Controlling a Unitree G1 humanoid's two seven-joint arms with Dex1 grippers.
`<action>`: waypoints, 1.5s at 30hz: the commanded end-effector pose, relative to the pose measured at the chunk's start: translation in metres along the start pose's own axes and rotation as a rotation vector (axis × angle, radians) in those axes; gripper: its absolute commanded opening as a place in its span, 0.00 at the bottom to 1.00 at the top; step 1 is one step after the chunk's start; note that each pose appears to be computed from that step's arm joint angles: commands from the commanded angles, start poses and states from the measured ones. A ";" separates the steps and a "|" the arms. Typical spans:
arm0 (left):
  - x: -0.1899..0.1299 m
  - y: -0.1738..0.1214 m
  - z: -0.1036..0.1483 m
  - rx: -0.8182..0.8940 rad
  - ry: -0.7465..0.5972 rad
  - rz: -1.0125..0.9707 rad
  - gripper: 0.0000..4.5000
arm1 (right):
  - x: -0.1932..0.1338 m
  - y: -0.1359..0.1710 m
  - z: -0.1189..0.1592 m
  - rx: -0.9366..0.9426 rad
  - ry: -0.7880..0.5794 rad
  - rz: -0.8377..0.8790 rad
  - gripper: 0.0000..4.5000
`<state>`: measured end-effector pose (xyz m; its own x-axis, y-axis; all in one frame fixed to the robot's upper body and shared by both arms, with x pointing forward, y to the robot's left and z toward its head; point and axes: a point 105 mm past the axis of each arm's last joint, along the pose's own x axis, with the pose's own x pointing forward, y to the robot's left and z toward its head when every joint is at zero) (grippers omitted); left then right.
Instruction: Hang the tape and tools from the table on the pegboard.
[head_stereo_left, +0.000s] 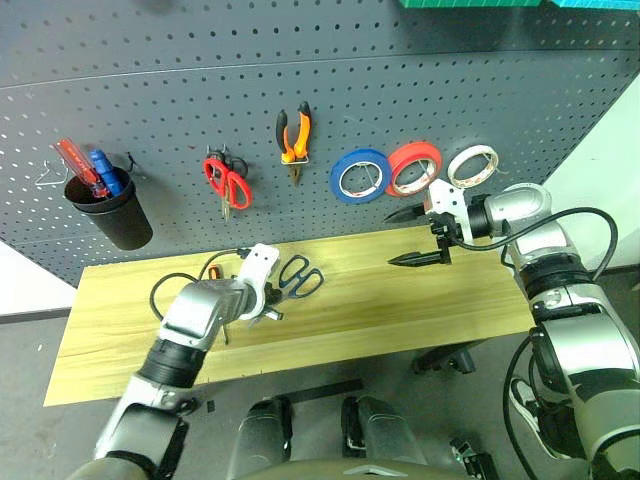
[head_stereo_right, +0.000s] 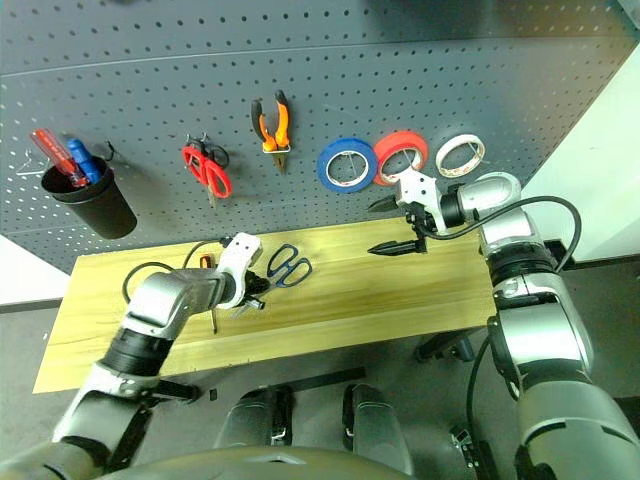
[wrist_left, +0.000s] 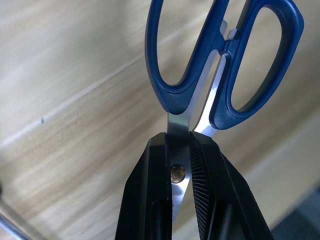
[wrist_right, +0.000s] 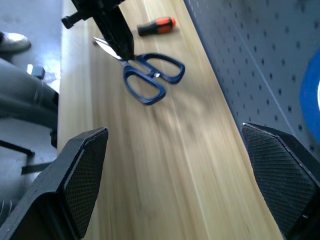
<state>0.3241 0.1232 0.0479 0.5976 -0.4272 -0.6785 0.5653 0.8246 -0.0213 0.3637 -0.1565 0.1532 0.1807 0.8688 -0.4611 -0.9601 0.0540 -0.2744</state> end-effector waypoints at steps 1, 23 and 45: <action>-0.020 -0.007 0.035 0.124 -0.224 -0.048 0.05 | -0.017 -0.006 0.025 -0.030 -0.084 -0.048 1.00; -0.137 0.011 0.045 0.222 -0.927 0.152 0.05 | -0.042 -0.008 0.052 -0.036 -0.161 -0.131 1.00; -0.081 0.059 0.048 -0.086 -1.022 0.416 0.05 | -0.044 -0.015 0.070 -0.041 -0.203 -0.202 1.00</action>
<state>0.3336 0.1865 0.1271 0.9490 -0.2062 0.2387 0.2100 0.9777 0.0097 0.3576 -0.1614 0.2153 0.3056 0.9179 -0.2531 -0.9235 0.2209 -0.3137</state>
